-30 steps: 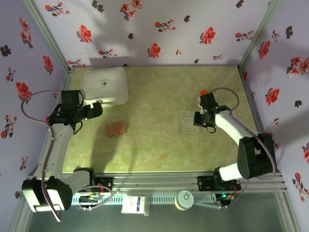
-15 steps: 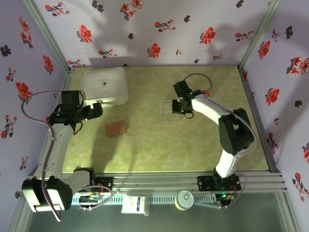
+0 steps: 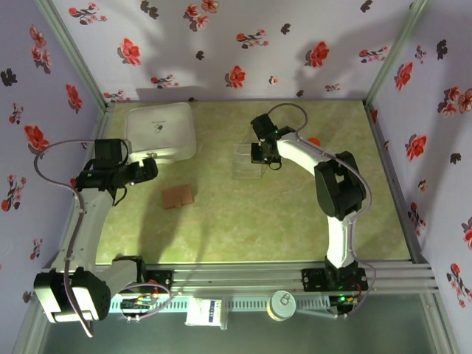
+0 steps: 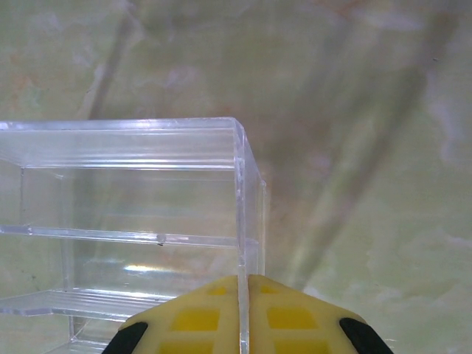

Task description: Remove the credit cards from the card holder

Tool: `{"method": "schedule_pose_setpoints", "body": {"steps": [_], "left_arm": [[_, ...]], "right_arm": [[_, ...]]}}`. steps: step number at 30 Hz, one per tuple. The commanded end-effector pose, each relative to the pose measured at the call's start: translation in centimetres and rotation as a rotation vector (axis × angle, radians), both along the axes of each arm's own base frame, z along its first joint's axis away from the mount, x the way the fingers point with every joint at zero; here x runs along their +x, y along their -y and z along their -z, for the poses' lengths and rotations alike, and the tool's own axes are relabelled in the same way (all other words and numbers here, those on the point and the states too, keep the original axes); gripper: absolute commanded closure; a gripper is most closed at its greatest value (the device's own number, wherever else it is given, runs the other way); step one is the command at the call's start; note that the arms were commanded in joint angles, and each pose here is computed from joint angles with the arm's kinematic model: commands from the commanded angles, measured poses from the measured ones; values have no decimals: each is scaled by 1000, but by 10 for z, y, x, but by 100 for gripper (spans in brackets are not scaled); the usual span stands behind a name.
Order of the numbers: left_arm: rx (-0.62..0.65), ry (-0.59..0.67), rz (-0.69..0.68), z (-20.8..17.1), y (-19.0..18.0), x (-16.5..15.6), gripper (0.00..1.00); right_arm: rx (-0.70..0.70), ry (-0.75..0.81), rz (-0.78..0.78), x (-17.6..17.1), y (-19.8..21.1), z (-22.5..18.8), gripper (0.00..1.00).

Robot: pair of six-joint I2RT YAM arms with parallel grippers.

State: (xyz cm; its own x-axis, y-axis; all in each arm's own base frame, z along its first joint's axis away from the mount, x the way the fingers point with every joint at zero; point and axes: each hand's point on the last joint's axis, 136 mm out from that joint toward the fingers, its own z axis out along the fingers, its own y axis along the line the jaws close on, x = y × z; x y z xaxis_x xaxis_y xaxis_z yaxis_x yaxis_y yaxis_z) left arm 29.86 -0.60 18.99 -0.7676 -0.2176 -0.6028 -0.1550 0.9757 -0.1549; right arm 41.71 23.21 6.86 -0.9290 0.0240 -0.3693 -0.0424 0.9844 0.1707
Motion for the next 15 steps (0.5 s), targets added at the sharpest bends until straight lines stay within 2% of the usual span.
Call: {"method": "schedule_pose_setpoints", "body": {"steps": [1,15], "left_arm": [[-3,-28,16,6,1,-2,0],[-20,-41,27,9,4,-2,0]], "right_arm": [[-20,-3,29,5,2,-2,89],[-19,14,28,4,0,-16,78]]}}
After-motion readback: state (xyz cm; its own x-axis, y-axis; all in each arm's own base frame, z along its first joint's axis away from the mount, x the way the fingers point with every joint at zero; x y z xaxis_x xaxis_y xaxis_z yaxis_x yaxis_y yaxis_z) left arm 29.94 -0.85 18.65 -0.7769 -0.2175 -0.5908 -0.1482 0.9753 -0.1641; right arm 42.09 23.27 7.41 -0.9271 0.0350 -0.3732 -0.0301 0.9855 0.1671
